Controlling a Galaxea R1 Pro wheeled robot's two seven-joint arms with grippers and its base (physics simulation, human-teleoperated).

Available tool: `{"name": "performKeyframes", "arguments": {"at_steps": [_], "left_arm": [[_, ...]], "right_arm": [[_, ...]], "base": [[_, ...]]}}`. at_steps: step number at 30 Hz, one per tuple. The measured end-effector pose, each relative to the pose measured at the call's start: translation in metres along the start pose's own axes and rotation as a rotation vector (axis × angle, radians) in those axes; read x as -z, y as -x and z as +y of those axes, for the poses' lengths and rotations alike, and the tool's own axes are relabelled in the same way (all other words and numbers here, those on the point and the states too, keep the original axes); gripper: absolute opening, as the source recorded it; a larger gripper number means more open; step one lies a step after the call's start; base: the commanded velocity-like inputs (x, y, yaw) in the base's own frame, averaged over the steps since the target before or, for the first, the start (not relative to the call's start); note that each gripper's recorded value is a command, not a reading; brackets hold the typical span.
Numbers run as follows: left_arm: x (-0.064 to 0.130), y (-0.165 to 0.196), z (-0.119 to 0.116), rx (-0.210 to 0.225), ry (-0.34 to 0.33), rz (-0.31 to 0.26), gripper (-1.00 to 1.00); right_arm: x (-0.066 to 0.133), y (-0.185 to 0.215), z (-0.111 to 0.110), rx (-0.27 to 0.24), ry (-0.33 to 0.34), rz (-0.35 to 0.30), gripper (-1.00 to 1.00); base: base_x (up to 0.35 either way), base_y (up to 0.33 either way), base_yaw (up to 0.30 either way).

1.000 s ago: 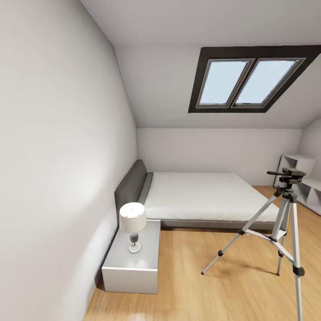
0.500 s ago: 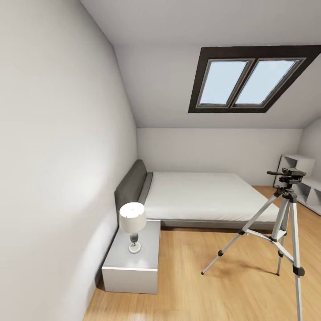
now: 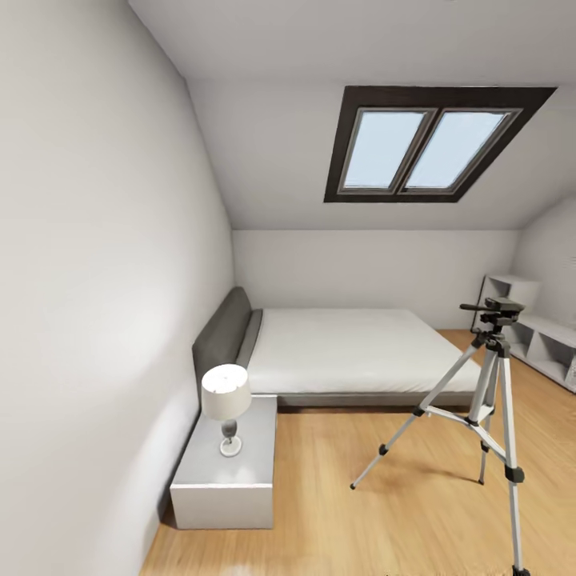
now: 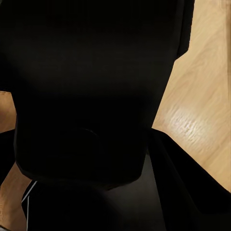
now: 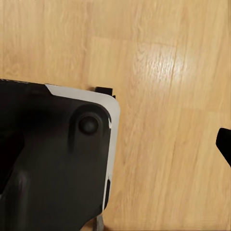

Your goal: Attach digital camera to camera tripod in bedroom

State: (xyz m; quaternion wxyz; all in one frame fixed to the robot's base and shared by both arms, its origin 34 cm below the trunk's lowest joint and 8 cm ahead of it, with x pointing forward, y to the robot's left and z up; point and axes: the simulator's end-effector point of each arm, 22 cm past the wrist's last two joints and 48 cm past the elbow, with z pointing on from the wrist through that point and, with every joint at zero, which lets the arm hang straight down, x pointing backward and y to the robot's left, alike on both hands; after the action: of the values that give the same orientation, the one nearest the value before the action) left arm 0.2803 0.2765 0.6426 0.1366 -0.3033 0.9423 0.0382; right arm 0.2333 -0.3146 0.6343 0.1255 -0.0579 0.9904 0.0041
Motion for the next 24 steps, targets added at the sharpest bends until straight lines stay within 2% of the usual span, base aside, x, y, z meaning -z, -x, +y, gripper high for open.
{"name": "performKeyframes", "arguments": {"at_steps": [12, 17, 20, 24], "left_arm": [[0.0002, -0.001, -0.0012, -0.004, -0.002, 0.002, -1.0], [0.0004, -0.0018, -0.0018, -0.009, -0.004, 0.004, -1.0], [0.0006, -0.0019, -0.0031, -0.034, -0.007, 0.002, -1.0], [0.0008, -0.001, -0.0054, -0.091, -0.013, -0.005, -1.0]], "right_arm": [[-0.0002, 0.0001, 0.0024, -0.001, 0.003, 0.0, 1.0], [-0.0003, 0.0002, 0.0051, -0.001, 0.006, -0.001, 1.0], [-0.0004, 0.0003, 0.0062, -0.001, 0.008, -0.001, 1.0], [-0.0004, 0.0004, 0.0067, -0.001, 0.008, -0.002, 1.0]], "base": [[0.005, 0.0, -0.283], [0.178, 0.0, -0.291], [0.283, 0.0, -0.291], [0.305, 0.0, -0.291]]}}
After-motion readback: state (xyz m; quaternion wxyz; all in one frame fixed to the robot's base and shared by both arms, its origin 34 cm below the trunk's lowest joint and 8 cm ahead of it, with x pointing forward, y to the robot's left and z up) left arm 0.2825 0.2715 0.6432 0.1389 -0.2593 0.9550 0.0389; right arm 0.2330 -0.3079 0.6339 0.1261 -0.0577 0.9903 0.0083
